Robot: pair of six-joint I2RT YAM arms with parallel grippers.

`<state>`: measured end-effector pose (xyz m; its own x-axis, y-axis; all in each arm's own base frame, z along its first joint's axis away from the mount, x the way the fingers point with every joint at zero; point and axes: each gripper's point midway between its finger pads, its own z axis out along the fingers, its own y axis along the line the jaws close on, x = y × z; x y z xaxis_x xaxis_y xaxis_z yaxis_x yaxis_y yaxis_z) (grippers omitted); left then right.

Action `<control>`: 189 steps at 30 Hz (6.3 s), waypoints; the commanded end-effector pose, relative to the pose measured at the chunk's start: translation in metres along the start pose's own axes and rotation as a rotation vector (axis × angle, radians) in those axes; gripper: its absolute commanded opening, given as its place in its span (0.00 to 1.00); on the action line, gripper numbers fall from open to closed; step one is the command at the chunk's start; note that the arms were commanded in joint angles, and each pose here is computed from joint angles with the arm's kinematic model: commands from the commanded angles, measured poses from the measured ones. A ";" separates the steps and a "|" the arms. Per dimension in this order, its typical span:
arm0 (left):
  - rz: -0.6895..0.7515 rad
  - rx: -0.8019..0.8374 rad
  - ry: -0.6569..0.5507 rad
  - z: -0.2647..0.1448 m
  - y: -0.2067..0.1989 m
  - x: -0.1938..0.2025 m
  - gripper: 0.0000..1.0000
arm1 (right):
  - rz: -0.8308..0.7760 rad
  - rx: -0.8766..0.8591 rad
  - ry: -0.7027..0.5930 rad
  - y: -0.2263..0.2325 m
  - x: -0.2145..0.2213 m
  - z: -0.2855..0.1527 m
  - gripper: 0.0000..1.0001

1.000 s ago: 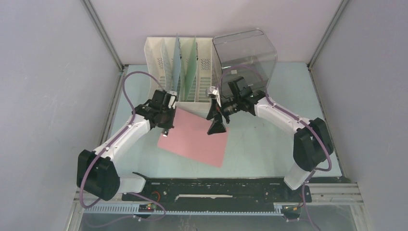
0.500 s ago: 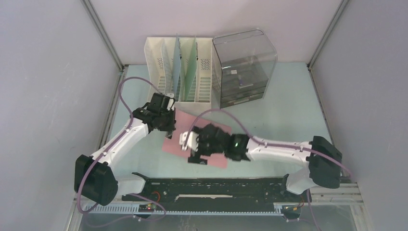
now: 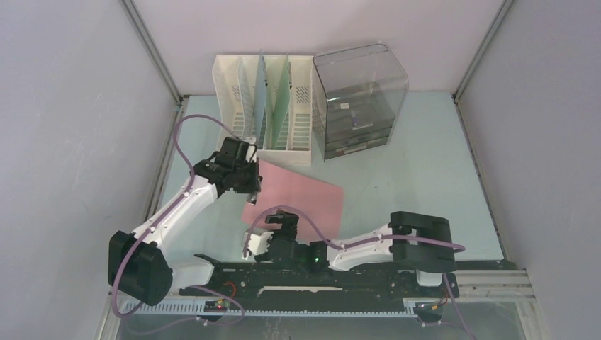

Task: Organize the desk
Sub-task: Pick up the folder from the center of the board, then place the folder in the storage box.

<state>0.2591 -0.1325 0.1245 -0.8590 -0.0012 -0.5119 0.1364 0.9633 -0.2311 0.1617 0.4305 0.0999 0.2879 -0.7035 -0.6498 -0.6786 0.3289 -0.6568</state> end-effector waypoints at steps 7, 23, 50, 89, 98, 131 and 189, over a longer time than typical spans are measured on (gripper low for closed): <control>-0.001 0.036 -0.039 -0.006 -0.008 -0.007 0.00 | -0.156 0.184 0.060 0.000 0.015 0.011 0.63; -0.054 0.053 -0.217 -0.051 -0.012 -0.031 0.23 | -0.050 0.198 -0.029 -0.023 -0.020 -0.009 0.00; -0.783 0.525 -0.737 -0.194 -0.030 -0.042 0.88 | 0.313 0.176 -0.167 -0.116 -0.053 -0.045 0.00; -0.741 0.200 -0.521 -0.110 -0.066 -0.041 0.00 | 0.296 0.264 -0.194 -0.125 -0.056 -0.047 0.00; -0.683 0.238 -0.608 -0.131 -0.059 -0.047 0.00 | 0.266 0.148 -0.245 -0.109 -0.071 -0.061 0.89; 0.155 -0.187 -0.827 -0.249 -0.009 -0.111 0.00 | 0.347 -0.535 -0.196 -0.179 -0.016 -0.148 1.00; 0.243 -0.297 -1.217 -0.204 0.054 -0.357 0.00 | 0.471 -0.478 -0.103 -0.206 0.035 -0.126 1.00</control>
<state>0.4632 -0.0269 0.4157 0.0389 0.0861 -0.9955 -0.0299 0.9959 0.0850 0.2236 0.2604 0.2616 -0.0662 -0.4814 -0.8740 -0.9645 0.2553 -0.0675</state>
